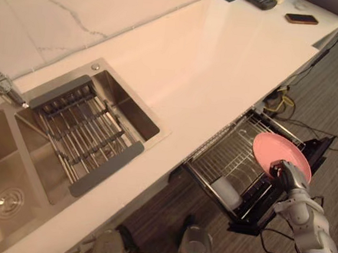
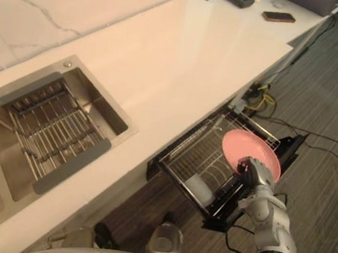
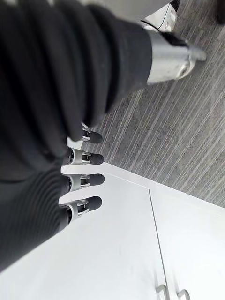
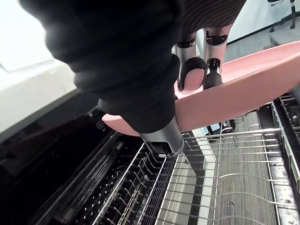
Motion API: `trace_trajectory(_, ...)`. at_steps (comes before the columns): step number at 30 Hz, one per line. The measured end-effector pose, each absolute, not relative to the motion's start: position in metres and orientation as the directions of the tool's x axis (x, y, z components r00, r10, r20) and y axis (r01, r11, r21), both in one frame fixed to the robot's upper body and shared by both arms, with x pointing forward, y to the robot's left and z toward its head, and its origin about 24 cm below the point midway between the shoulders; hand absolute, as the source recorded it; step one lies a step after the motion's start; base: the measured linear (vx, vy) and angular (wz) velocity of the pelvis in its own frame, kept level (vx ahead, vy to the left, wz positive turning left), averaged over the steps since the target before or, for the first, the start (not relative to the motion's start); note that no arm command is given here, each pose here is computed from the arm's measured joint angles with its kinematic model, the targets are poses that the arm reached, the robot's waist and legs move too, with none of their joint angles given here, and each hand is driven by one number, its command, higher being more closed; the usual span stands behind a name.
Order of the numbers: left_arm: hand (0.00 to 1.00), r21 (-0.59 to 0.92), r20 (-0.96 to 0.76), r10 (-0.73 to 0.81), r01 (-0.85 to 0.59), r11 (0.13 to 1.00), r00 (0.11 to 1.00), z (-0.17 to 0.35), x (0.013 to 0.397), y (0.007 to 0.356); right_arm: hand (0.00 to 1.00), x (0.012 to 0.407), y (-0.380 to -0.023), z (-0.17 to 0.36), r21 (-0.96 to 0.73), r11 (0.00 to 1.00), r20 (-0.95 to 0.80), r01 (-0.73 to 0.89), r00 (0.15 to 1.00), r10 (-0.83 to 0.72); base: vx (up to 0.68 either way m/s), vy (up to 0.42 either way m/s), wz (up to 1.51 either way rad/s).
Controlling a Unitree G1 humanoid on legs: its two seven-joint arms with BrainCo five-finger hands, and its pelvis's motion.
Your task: Walk over to the sink, pick up the cup, carry it to the dishwasher, place the cup inside the dishwasher, then close the dishwasher door
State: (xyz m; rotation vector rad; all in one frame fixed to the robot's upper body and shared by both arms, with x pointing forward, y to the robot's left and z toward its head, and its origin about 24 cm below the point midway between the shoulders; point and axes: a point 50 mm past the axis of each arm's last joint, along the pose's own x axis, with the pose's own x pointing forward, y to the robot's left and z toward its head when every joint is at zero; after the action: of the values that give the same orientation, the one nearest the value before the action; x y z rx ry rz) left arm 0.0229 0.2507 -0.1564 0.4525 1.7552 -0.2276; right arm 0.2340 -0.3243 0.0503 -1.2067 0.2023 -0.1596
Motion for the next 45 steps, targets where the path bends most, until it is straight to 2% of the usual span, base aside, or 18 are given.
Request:
trace_trajectory(5,0.00,0.157,-0.973,0.210,0.400,0.903,-0.092,-0.152,0.047,0.257,1.00,0.251,-0.329,0.056,-0.909,0.406,-0.033,0.094,0.955,-0.295,-0.03,0.013,0.25)
trace_trajectory(14,0.00,0.195,-0.975,0.220,0.370,0.908,-0.028,-0.151,0.065,0.253,1.00,0.285,-0.350,0.100,-0.863,0.434,0.085,0.260,0.920,-0.382,0.00,0.020,0.10)
trace_trajectory(19,0.00,0.184,-0.981,0.194,0.327,0.927,0.002,-0.151,0.075,0.249,1.00,0.292,-0.362,0.111,-0.852,0.441,0.073,0.283,0.897,-0.436,-0.02,0.015,0.08)
trace_trajectory(24,0.00,0.197,-0.979,0.200,0.308,0.931,0.020,-0.150,0.079,0.250,1.00,0.292,-0.368,0.104,-0.819,0.500,0.013,0.280,0.881,-0.472,0.00,0.000,0.03)
trace_trajectory(25,0.00,0.194,-0.980,0.196,0.303,0.933,0.025,-0.150,0.079,0.249,0.00,0.290,-0.370,0.099,-0.809,0.522,-0.020,0.270,0.875,-0.483,0.02,-0.012,0.05)
trace_trajectory(28,0.00,0.200,-0.980,0.195,0.310,0.930,0.046,-0.150,0.081,0.248,0.00,0.288,-0.368,0.090,-0.774,0.576,-0.057,0.265,0.875,-0.480,0.00,0.000,0.00)
trace_trajectory(38,0.00,0.198,-0.980,0.178,0.329,0.923,0.090,-0.157,0.083,0.227,0.00,0.288,-0.348,0.065,-0.687,0.656,-0.078,0.311,0.867,-0.492,0.04,-0.052,0.01)
trace_trajectory(41,0.00,0.187,-0.982,0.171,0.326,0.927,0.080,-0.159,0.075,0.221,0.00,0.275,-0.345,0.045,-0.650,0.676,-0.109,0.347,0.838,-0.535,0.08,-0.057,0.00)
trace_trajectory(45,0.00,0.174,-0.984,0.173,0.293,0.940,0.029,-0.163,0.049,0.222,0.00,0.247,-0.336,0.018,-0.513,0.740,-0.161,0.436,0.797,-0.582,0.11,-0.059,-0.06)
